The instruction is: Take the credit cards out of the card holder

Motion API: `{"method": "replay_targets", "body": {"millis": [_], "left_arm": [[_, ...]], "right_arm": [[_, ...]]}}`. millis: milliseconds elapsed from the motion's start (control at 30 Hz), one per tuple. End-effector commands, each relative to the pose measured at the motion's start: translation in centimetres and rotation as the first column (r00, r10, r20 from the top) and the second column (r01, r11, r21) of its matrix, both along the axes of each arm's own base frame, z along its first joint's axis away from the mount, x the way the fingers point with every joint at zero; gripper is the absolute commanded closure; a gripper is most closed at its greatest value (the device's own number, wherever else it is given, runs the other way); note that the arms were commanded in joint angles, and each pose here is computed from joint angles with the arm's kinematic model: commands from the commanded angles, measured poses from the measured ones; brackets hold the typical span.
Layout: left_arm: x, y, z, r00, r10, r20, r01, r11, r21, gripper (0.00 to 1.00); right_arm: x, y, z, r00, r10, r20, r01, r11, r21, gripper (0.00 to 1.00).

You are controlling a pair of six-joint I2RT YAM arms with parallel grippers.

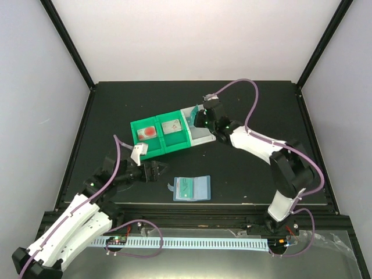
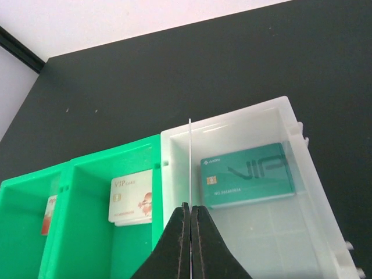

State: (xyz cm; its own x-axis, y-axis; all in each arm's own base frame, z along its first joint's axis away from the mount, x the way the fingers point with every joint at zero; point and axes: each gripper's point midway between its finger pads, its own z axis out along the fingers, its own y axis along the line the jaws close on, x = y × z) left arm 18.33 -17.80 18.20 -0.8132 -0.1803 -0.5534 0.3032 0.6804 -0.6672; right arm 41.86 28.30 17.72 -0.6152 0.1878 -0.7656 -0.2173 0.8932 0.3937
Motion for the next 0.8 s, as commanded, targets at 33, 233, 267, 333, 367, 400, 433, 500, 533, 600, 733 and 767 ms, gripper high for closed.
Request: {"method": "replay_targets", "body": {"millis": [33,233,267,333,367,400,433,500,533,600,733,767], "left_arm": [[-1.7,-0.2,-0.4,0.998,-0.056,-0.014,0.055,0.998,-0.031,0.01],[-2.3,-0.1,-0.8,0.997,-0.076,-0.011,0.076,0.997,-0.021,0.01],[-2.4,-0.1,-0.8,0.997,-0.082,-0.01,0.081,0.996,-0.025,0.01],[-2.5,-0.3,-0.6,0.996,-0.093,-0.008,0.093,0.995,-0.031,0.01],[-2.5,-0.3,-0.6,0.995,-0.096,-0.007,0.095,0.995,-0.032,0.01],[-2.5,-0.3,-0.5,0.995,-0.096,-0.004,0.096,0.995,-0.032,0.01],[-2.5,-0.3,-0.5,0.995,-0.097,-0.003,0.097,0.995,-0.032,0.01],[-2.5,-0.4,-0.5,0.995,-0.101,-0.003,0.1,0.994,-0.033,0.01],[-2.5,-0.4,-0.5,0.995,-0.1,-0.002,0.1,0.994,-0.033,0.01],[-2.5,-0.4,-0.4,0.995,-0.101,0.003,0.101,0.994,-0.034,0.01],[-2.5,-0.3,-0.2,0.995,-0.099,0.008,0.099,0.995,-0.032,0.01],[-2.4,-0.3,-0.1,0.995,-0.096,0.008,0.096,0.995,-0.032,0.01]], "right_arm": [[2.7,0.3,-1.8,0.999,-0.038,-0.022,0.037,0.999,-0.037,0.99],[4.3,1.5,-4.5,0.996,-0.032,-0.077,0.03,0.999,-0.023,0.99],[4.5,1.7,-4.9,0.996,-0.033,-0.084,0.031,0.999,-0.023,0.99],[4.9,2.0,-5.7,0.994,-0.03,-0.103,0.028,0.999,-0.017,0.99],[5.0,2.2,-6.0,0.994,-0.026,-0.111,0.024,1.0,-0.012,0.99],[5.1,2.4,-6.3,0.993,-0.021,-0.116,0.02,1.0,-0.006,0.99],[5.1,2.5,-6.7,0.992,-0.018,-0.123,0.018,1.0,-0.005,0.99],[5.3,2.5,-7.3,0.991,-0.017,-0.136,0.017,1.0,-0.007,0.98],[5.4,2.5,-7.5,0.99,-0.019,-0.14,0.019,1.0,-0.006,0.97],[5.6,2.4,-7.8,0.989,-0.026,-0.147,0.024,1.0,-0.01,0.94],[6.0,2.2,-7.8,0.988,-0.039,-0.152,0.036,0.999,-0.024,0.87],[6.1,2.1,-7.5,0.988,-0.042,-0.149,0.039,0.999,-0.027,0.85]]}}
